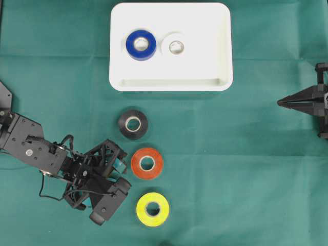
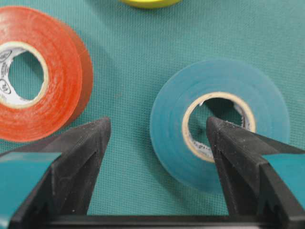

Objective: Put the tape into the white case with the left arm.
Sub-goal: 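Reach the left gripper down to the teal tape roll and grasp, then carry the teal tape roll into the tray beside the blue roll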

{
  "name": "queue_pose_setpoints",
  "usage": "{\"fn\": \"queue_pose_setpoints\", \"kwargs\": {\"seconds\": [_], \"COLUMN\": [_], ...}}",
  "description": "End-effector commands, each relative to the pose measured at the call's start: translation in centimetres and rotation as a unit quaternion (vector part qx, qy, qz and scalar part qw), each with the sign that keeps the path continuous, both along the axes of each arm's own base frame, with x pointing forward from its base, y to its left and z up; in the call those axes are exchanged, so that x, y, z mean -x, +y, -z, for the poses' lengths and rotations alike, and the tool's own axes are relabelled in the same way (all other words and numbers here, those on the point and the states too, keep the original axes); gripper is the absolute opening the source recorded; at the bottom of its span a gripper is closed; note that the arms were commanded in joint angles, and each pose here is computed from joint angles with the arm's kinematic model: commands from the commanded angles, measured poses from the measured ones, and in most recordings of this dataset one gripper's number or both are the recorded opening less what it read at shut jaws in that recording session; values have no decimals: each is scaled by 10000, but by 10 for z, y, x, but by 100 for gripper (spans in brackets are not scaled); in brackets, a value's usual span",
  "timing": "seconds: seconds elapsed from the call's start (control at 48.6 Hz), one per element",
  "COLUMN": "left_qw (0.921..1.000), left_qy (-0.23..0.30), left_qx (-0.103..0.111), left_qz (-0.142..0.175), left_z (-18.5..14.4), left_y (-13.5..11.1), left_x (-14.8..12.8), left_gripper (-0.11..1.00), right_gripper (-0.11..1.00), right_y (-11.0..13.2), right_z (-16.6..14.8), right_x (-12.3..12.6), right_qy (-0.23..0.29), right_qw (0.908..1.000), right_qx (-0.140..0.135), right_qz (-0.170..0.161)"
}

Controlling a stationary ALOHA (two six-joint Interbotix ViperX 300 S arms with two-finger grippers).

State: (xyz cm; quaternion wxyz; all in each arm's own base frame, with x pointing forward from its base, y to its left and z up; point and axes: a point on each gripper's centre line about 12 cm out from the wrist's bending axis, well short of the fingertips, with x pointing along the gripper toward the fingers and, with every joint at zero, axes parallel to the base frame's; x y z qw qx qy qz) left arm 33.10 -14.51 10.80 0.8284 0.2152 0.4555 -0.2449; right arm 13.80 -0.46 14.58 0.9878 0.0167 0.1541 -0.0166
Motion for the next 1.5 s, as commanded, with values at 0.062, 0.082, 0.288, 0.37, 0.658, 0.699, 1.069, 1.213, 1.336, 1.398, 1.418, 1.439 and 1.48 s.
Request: {"fn": "queue_pose_setpoints", "kwargs": {"seconds": [0.062,0.082,0.288,0.37,0.658,0.699,1.069,1.213,1.336,1.398,1.418,1.439,1.48], "left_qw": [9999,9999,9999,9998,9987,9982,9963,9960,9952,9940,9936,9931,9921], "left_qy": [-125,-124,-131,-158,-460,-541,-776,-792,-775,-796,-797,-806,-816], "left_qx": [39,43,63,80,230,273,367,329,291,279,274,272,265], "left_qz": [3,-4,-30,-37,-8,-4,-13,-242,-526,-695,-749,-809,-916], "left_z": [-7,-7,-8,-11,-37,-44,-94,-96,-94,-95,-95,-95,-96], "left_y": [0,0,0,0,-4,-4,0,18,39,51,55,59,66], "left_x": [-3,-3,-3,-4,-3,-3,0,-2,-5,-8,-9,-10,-13], "left_gripper": [75,71,21,22,22,22,22,22,22,22,22,22,22], "right_gripper": [-9,-9,-9,-9,-9,-9,-9,-9,-9,-9,-9,-9,-9], "right_y": [0,0,0,0,0,0,0,0,0,0,0,0,0], "right_z": [-4,-4,-4,-4,-4,-4,-4,-4,-4,-4,-5,-4,-4], "right_x": [-2,-2,-2,-2,-2,-2,-2,-2,-2,-2,-2,-2,-2], "right_qy": [-76,-76,-76,-76,-76,-76,-76,-76,-76,-76,-76,-76,-76], "right_qw": [10000,10000,10000,10000,10000,10000,10000,10000,10000,10000,10000,10000,10000], "right_qx": [7,7,7,7,7,7,7,7,7,7,8,7,7], "right_qz": [-4,-4,-4,-4,-4,-4,-4,-4,-4,-4,-3,-4,-4]}}
